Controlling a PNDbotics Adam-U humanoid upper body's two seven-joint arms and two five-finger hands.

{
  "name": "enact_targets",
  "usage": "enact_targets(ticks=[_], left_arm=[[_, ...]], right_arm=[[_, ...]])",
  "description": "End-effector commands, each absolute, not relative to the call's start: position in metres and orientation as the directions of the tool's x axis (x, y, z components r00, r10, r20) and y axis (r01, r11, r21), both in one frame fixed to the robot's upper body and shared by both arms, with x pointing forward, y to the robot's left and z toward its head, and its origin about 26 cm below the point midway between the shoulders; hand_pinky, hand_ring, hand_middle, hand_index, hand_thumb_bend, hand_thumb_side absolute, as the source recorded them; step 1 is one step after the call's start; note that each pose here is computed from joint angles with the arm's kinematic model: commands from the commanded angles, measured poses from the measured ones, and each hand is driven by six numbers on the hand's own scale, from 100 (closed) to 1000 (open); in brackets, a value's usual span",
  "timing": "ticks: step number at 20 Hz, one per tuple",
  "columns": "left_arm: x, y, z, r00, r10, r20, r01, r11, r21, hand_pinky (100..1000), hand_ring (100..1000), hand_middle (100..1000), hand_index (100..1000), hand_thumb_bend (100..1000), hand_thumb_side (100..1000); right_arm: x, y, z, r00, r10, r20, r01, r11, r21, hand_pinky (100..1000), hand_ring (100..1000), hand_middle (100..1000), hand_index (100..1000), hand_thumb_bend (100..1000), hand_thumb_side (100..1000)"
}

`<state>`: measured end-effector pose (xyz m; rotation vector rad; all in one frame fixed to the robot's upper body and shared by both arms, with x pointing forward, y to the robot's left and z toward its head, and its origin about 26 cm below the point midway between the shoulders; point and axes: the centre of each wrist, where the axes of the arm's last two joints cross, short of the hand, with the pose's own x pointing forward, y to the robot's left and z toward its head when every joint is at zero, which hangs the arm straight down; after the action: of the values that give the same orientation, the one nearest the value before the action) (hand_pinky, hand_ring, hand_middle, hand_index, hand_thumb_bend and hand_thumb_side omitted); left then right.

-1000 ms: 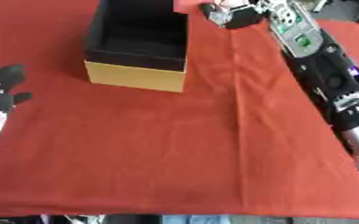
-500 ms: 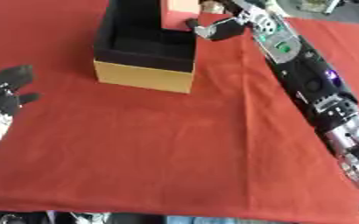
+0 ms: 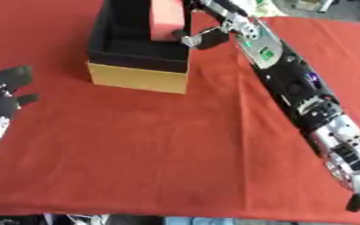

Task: Pick up objects on the table and place them in the box.

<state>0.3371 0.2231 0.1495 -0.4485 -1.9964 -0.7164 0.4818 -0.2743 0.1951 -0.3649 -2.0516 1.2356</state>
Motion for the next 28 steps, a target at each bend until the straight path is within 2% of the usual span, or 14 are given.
enact_targets(ticks=[1,2,3,4,7,28], left_arm=[[0.337,0.221,0.158,-0.518,0.034,0.855,0.572,0.757,0.317,910,993,920,915,100,417],[0.337,0.221,0.157,-0.516,0.033,0.856,0.571,0.758,0.315,910,993,920,915,100,417],[0.337,0.221,0.157,-0.516,0.033,0.856,0.571,0.759,0.314,910,993,920,915,100,417],[0.337,0.222,0.156,-0.514,0.033,0.857,0.570,0.760,0.313,910,993,920,915,100,417],[0.337,0.223,0.155,-0.512,0.030,0.859,0.567,0.762,0.311,910,993,920,915,100,417],[0.335,0.227,0.149,-0.498,0.026,0.867,0.560,0.773,0.299,908,994,919,914,100,408]], right_arm=[[0.483,-0.272,0.184,-0.700,0.581,0.415,-0.133,0.465,-0.875,817,952,830,983,190,217],[0.482,-0.273,0.183,-0.700,0.582,0.414,-0.125,0.471,-0.873,822,971,880,1000,229,257],[0.482,-0.273,0.183,-0.700,0.583,0.413,-0.116,0.478,-0.871,822,971,880,1000,229,257],[0.481,-0.274,0.183,-0.699,0.585,0.412,-0.105,0.486,-0.867,827,991,917,1000,260,293],[0.480,-0.275,0.183,-0.693,0.590,0.414,-0.079,0.510,-0.857,828,1000,934,1000,269,320],[0.471,-0.271,0.200,-0.730,0.539,0.422,-0.065,0.559,-0.827,829,1000,929,1000,265,307]])
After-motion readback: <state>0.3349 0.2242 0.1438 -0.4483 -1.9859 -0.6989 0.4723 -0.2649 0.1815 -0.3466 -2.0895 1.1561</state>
